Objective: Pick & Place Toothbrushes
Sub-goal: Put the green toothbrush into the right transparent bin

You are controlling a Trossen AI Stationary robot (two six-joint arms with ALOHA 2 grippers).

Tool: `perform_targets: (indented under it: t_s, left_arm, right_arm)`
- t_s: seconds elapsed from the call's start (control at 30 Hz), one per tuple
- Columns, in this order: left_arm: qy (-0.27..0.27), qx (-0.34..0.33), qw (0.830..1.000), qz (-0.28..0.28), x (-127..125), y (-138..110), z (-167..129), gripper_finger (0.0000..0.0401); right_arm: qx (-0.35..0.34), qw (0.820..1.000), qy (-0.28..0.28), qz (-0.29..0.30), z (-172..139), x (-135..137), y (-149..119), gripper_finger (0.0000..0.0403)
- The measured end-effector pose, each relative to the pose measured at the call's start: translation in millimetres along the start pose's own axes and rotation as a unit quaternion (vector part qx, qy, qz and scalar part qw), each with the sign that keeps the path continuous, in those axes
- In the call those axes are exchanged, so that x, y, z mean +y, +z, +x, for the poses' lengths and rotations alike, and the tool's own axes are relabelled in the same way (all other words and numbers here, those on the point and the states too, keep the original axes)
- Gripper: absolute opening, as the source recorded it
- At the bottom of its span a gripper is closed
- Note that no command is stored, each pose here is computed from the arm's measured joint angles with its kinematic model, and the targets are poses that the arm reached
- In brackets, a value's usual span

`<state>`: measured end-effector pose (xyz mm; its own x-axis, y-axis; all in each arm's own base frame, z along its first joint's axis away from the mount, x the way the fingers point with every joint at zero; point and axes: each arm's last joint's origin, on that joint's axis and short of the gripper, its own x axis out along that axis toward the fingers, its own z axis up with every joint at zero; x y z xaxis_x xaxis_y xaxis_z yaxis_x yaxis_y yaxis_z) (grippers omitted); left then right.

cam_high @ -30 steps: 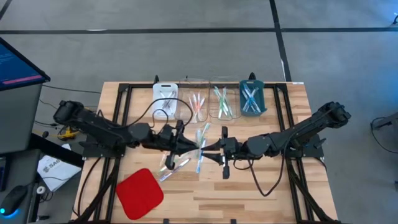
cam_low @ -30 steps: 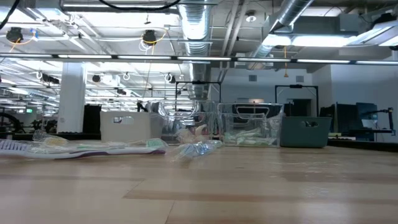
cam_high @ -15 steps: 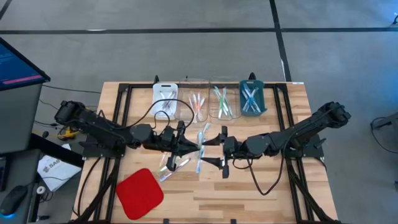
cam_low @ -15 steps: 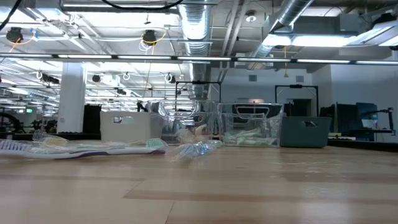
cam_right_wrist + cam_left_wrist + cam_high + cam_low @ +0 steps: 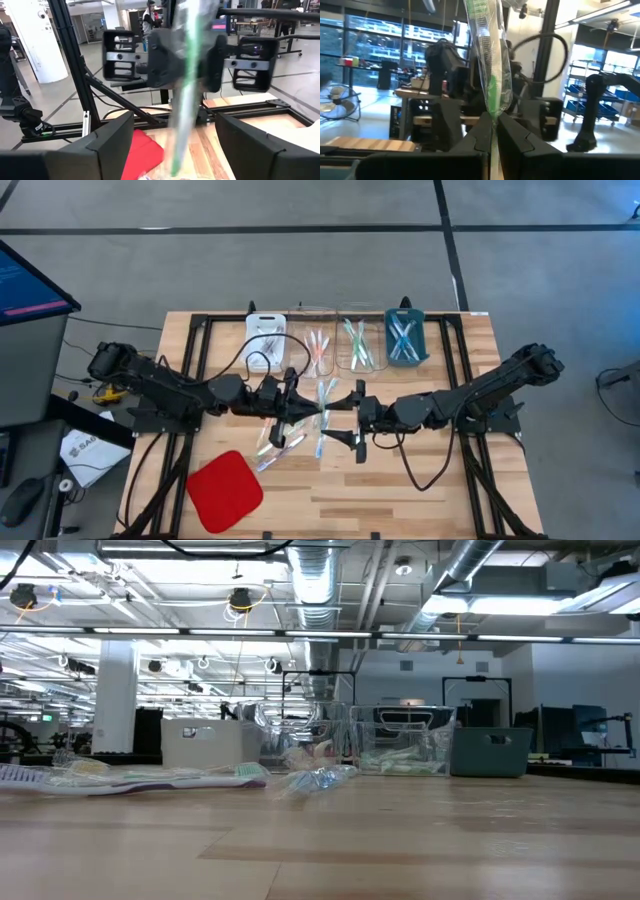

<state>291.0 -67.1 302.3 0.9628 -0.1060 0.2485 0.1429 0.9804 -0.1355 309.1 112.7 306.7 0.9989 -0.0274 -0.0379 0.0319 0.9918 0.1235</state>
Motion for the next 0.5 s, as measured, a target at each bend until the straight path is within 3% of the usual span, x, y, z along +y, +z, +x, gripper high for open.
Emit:
perform_targets:
  t_s: [0.5]
  left_arm:
    - [-0.011,-0.029,1.0,-0.001,4.6,6.3,0.5,0.0005]
  right_arm:
    - [-0.001,1.0,-0.008,0.019,1.8,-4.5,0.7,0.0274]
